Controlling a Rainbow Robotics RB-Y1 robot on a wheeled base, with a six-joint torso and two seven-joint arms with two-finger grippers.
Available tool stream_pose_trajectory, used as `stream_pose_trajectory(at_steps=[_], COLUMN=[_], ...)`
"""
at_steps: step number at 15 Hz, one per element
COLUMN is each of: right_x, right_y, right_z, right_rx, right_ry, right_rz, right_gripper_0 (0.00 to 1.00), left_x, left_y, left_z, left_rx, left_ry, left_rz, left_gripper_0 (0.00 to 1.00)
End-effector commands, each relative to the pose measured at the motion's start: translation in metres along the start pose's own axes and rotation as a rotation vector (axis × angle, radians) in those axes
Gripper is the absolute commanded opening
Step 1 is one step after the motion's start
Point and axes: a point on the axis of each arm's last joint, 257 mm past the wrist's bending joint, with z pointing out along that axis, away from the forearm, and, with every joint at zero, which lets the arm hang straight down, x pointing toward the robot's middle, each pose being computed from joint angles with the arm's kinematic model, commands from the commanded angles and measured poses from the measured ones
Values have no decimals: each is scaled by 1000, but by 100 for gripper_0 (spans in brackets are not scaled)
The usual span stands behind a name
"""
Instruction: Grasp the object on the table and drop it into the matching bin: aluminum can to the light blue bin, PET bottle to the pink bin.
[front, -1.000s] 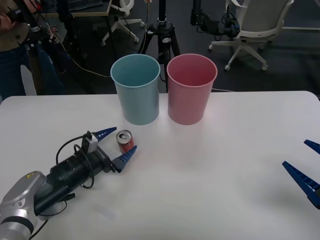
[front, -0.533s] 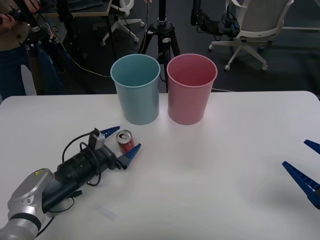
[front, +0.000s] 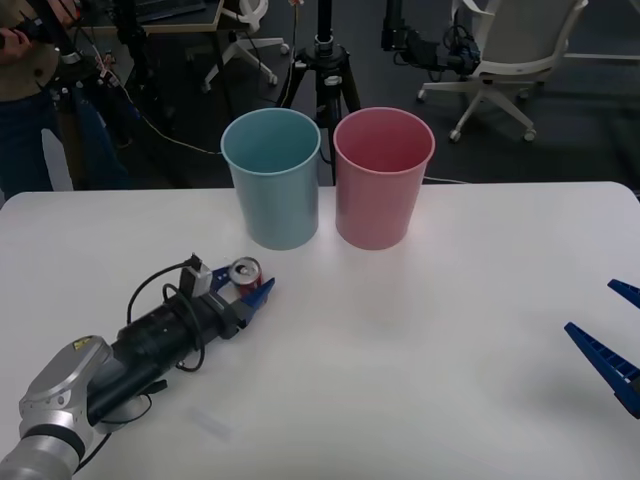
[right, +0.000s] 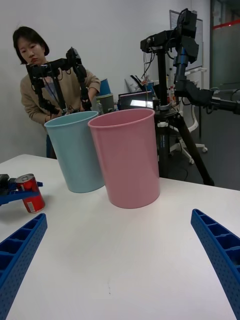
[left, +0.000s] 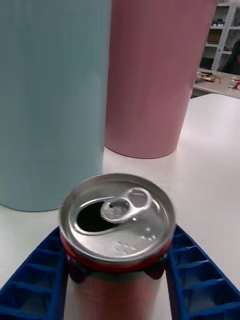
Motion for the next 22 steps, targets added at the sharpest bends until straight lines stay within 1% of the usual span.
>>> stream_pose_trajectory(at_steps=[1,3,5,8,10,13,14,16,18,20,22], right_x=[0,0,0,0,0,0,0,0,0,0,0], right_y=[0,0,0,0,0,0,0,0,0,0,0], right_z=[0,0,0,0,0,0,0,0,0,0,0], right_rx=[0,0,0,0,0,0,0,0,0,0,0], right_ry=[0,0,0,0,0,0,0,0,0,0,0], right_rz=[0,0,0,0,0,0,0,0,0,0,0], right_gripper_0=[100,100,100,100,100,100,100,100,100,100,100], left_x=[-4,-7,-10,-16,-27,-38,-43,-59,-68,-79,-93], left_y=[-5,-9,-9,-1,11,24,28,38,46,55,66], left_z=[-1,-2,-3,-15,-31,-58,-69,-85,-97,-111,-125], left_rx=[23,39,47,53,33,4,-1,-29,-53,-77,-103], left_ry=[-15,-26,-35,-50,-63,-74,-67,-81,-76,-86,-98], left_rz=[-6,-11,-12,-1,29,33,15,8,24,31,57], left_gripper_0=[0,0,0,0,0,0,0,0,0,0,0])
